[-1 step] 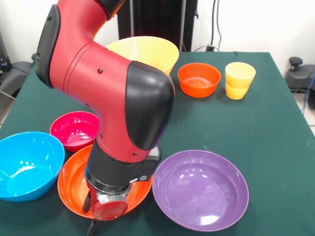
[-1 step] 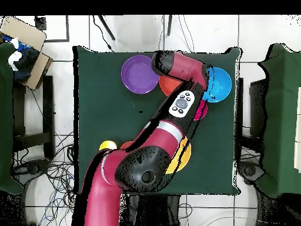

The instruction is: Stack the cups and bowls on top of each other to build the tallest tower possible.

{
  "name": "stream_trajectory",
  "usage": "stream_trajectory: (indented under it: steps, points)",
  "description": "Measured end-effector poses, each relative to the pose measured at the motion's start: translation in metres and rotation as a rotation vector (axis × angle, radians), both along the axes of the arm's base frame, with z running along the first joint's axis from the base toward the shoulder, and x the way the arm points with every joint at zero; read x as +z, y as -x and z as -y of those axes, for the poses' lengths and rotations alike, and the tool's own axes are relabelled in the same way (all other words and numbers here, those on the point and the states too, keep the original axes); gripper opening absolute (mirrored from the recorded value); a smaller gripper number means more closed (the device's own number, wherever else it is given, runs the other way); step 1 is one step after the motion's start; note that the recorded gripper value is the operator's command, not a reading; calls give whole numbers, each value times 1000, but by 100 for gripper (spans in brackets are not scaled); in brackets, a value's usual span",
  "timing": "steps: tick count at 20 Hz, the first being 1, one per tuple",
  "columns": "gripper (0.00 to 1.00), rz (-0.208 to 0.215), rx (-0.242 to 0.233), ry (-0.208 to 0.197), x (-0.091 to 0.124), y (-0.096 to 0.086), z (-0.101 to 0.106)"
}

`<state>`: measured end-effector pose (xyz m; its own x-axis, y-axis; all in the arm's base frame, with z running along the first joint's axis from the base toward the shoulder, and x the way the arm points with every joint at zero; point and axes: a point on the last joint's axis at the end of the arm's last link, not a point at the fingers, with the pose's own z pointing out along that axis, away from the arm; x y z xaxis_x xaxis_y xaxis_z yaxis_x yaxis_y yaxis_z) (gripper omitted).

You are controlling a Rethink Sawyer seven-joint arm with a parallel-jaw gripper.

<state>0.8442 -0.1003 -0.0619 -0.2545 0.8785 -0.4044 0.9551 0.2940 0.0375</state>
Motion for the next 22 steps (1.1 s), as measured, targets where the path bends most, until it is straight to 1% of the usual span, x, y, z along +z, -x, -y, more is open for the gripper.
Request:
stream_trajectory:
  steps: [3, 7, 9, 10, 11, 14, 15, 18, 22]
  points:
    - [100, 0, -8, 1, 4, 1, 2]
    - [100, -6, -53, -2, 22, 13, 5]
    - [100, -14, -88, 1, 39, 25, 8]
    - [100, -17, -96, 3, 43, 28, 9]
    - [100, -20, -111, 8, 52, 35, 12]
    - [100, -22, -132, 15, 67, 43, 16]
    - [100, -21, -147, 19, 77, 47, 21]
    - [100, -15, -162, 24, 90, 50, 28]
    - [100, -7, -165, 30, 103, 50, 33]
